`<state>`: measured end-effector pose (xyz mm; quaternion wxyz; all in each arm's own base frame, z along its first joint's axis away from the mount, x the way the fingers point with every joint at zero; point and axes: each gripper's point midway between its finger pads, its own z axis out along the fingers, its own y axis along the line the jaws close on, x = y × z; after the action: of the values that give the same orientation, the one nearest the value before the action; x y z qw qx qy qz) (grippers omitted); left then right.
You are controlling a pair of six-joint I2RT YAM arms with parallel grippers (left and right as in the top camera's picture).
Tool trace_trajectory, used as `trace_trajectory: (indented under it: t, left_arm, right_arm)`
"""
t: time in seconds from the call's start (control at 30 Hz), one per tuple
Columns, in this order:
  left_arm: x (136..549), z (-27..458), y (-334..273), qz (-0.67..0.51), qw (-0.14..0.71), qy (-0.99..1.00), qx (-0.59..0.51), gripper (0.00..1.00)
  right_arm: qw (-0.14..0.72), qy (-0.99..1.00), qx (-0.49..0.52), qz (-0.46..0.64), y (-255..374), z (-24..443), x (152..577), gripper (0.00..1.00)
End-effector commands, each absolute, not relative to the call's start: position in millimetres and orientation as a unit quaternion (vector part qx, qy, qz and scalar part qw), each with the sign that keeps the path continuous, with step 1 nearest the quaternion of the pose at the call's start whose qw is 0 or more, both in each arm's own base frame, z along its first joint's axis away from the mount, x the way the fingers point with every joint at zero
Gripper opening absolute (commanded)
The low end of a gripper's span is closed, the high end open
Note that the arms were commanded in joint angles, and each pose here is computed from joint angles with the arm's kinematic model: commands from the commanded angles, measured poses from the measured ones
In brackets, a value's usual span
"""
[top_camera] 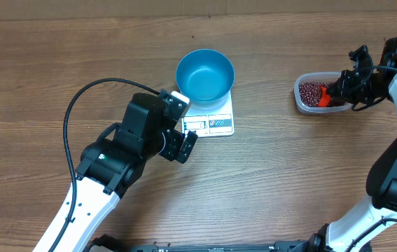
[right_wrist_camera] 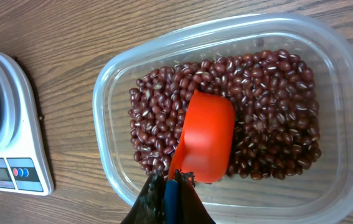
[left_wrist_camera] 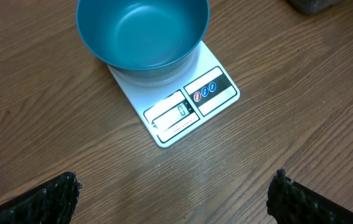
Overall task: Scoop item into bowl and weigh 150g on scale
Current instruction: 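Lower the red scoop into the beans and drag it through them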
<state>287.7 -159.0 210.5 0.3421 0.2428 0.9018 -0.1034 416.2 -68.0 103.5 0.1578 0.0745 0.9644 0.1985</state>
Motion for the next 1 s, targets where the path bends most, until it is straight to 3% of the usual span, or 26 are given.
trace_trajectory:
  t: [0.0,0.97]
  left_arm:
    - [290,219,-164,-0.115,0.349,0.898,0.242,0.99]
    - [290,219,-164,-0.115,0.349,0.898,0.242,0.99]
  right_arm:
    - [0.163,0.958,0.066,0.228,-58,107,419,0.04]
    - [0.148,0.948,0.115,0.259,-86,83,414,0.04]
